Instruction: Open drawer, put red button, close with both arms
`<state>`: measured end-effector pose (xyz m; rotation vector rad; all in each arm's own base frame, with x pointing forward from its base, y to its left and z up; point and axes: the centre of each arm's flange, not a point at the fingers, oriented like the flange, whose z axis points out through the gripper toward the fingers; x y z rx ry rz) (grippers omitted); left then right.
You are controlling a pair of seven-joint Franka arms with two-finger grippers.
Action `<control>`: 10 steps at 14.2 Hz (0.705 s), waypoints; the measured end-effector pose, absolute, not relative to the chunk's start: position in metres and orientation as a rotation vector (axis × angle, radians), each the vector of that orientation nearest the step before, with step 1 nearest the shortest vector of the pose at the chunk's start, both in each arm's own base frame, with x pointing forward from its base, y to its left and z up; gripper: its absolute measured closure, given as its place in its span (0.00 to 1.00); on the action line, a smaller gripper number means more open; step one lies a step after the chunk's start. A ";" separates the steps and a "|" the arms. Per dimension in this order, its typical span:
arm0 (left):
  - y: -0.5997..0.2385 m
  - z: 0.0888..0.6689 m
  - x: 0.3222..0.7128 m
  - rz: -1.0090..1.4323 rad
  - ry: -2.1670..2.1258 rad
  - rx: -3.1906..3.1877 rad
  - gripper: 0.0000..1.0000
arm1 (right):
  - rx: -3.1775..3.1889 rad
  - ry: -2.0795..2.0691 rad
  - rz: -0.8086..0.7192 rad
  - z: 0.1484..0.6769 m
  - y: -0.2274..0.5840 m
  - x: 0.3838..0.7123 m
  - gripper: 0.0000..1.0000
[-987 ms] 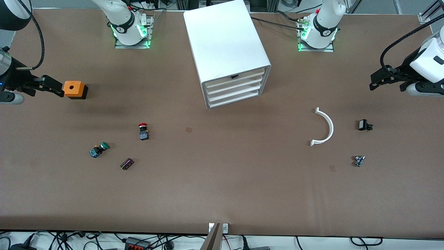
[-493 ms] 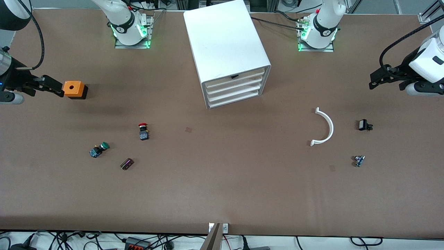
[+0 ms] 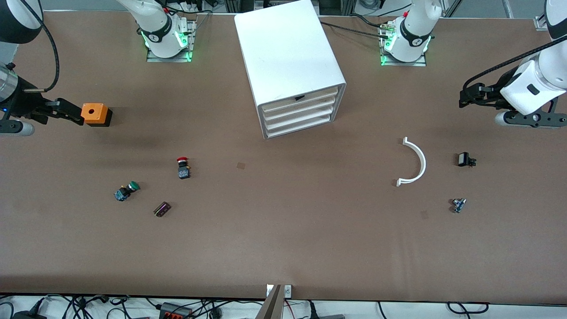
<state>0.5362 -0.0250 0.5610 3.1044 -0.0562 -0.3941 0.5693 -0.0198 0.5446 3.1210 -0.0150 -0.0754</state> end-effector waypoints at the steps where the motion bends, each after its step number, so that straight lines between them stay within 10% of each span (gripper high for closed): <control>1: -0.027 0.555 0.533 -0.466 -0.061 3.089 0.00 | 3.121 -0.003 -0.100 0.536 -0.015 0.573 0.00; 10: -0.104 0.450 0.556 -0.767 -0.158 2.545 0.00 | 3.097 0.281 -0.359 0.377 0.110 0.621 0.00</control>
